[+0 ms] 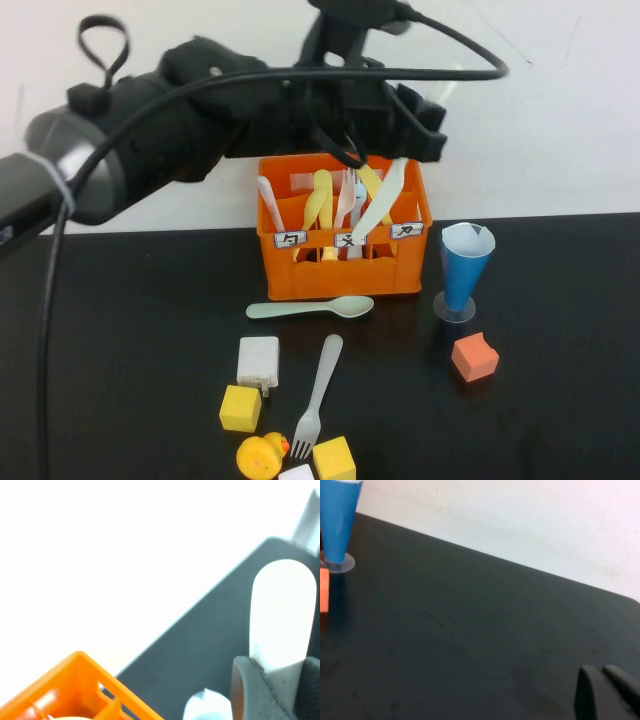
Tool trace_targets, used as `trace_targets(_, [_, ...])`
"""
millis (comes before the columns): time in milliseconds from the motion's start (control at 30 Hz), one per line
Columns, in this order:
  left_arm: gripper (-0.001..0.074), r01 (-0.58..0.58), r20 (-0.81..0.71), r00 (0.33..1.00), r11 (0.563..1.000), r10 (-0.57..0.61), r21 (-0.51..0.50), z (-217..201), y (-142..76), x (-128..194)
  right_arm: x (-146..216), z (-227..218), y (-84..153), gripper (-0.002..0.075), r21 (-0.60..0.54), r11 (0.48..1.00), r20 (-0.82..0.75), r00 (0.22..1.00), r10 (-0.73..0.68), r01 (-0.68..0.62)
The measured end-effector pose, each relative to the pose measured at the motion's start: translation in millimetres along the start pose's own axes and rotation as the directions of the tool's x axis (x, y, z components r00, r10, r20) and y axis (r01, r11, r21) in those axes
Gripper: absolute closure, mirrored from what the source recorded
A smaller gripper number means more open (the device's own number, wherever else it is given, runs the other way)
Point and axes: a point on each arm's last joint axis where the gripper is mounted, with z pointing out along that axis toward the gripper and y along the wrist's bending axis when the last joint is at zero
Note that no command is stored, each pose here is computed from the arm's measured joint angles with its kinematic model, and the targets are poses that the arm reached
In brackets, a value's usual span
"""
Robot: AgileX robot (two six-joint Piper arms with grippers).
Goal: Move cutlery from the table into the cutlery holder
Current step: Place the knife on the box
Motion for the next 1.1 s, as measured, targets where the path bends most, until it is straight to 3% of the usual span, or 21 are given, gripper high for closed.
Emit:
trace_targets(200, [0.0586, 0.085, 0.143, 0.987, 0.993, -0.073, -0.079, -13, 23, 4, 0, 0, 0, 0.0729, 0.0, 1.0, 0.0, 1.0, 0.0, 0.0])
trace_targets(367, [0.0586, -0.004, 0.14, 0.99, 0.989, 0.025, -0.15, -14, 37, 15, 0, 0, 0, 0.0729, 0.0, 1.0, 0.0, 1.0, 0.0, 0.0])
trace_targets(567, [0.0586, -0.16, 0.137, 0.975, 0.982, 0.173, -0.101, -13, 30, 14, 0, 0, 0, 0.0729, 0.0, 1.0, 0.0, 1.0, 0.0, 0.0])
trace_targets(1100, [0.0586, -0.203, 0.166, 0.966, 0.979, 0.199, 0.007, -13, 19, 13, 0, 0, 0, 0.0729, 0.0, 1.0, 0.0, 1.0, 0.0, 0.0])
